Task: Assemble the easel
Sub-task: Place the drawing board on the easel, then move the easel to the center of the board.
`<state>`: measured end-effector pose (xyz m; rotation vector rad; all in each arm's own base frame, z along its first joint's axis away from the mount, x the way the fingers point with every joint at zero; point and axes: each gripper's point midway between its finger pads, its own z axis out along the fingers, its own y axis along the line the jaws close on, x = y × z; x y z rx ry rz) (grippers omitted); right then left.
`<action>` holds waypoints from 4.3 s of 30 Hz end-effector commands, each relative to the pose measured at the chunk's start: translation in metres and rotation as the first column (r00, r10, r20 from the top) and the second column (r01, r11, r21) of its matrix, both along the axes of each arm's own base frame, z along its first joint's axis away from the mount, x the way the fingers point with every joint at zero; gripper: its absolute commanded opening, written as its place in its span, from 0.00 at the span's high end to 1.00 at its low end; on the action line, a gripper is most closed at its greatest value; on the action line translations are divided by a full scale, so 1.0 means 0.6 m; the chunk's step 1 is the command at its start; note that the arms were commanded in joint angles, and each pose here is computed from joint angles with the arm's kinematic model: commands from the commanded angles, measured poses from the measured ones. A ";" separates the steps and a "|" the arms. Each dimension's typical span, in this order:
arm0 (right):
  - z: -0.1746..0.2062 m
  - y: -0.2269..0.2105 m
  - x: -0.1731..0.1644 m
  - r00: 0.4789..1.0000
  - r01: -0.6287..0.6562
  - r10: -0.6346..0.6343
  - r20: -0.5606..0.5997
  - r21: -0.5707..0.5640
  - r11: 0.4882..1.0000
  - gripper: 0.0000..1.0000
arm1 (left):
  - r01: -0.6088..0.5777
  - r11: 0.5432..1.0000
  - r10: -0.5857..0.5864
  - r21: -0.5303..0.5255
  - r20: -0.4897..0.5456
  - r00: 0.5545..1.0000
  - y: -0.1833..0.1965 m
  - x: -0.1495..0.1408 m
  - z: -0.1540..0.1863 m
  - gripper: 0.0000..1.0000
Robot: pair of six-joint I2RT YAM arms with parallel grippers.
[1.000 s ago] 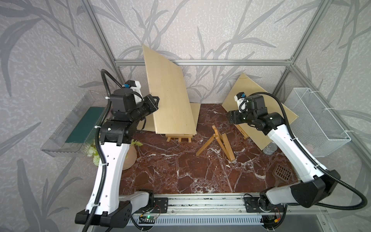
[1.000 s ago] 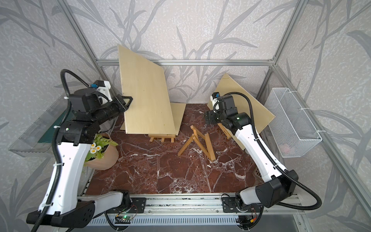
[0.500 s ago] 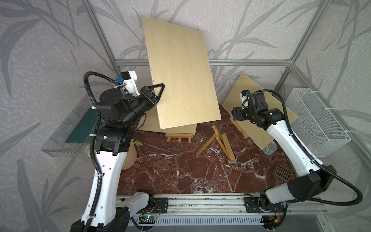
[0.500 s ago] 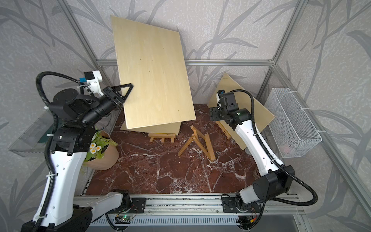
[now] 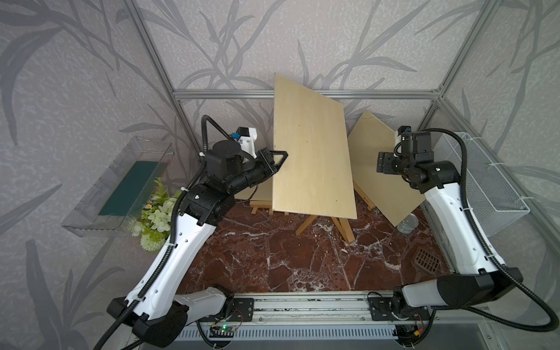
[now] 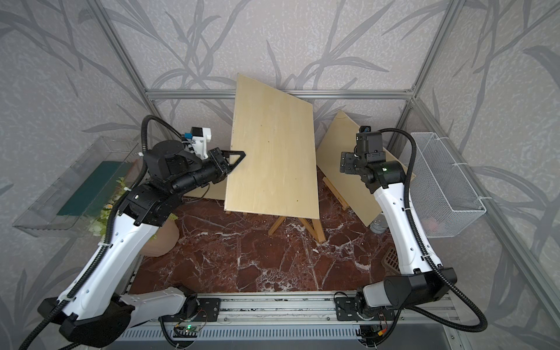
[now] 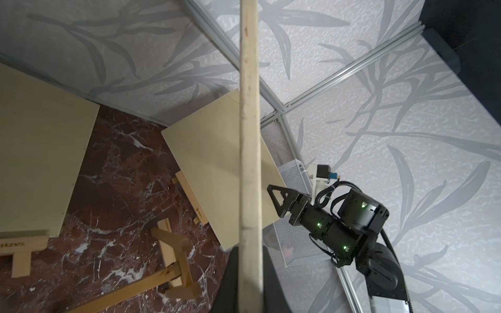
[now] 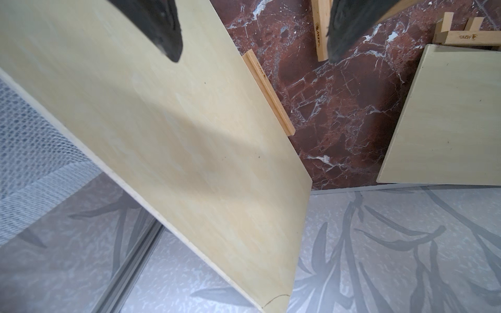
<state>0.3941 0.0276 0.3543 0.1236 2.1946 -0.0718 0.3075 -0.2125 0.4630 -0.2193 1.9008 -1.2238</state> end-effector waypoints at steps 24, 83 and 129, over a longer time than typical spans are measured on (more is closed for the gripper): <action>-0.045 0.008 -0.039 0.991 -0.056 0.056 -0.123 0.003 0.998 0.17 | -0.158 0.964 0.138 0.215 0.105 0.985 -0.152 0.028 0.025 1.00; -0.051 0.027 -0.045 0.988 -0.096 0.103 -0.115 0.063 0.993 0.16 | -0.019 0.928 0.099 0.372 -0.198 0.975 -0.133 -0.076 -0.168 1.00; -0.462 0.257 -0.157 0.738 -0.188 0.473 -0.481 0.527 0.829 0.48 | -0.393 0.821 0.542 0.414 -0.350 0.764 0.206 0.007 -0.365 0.13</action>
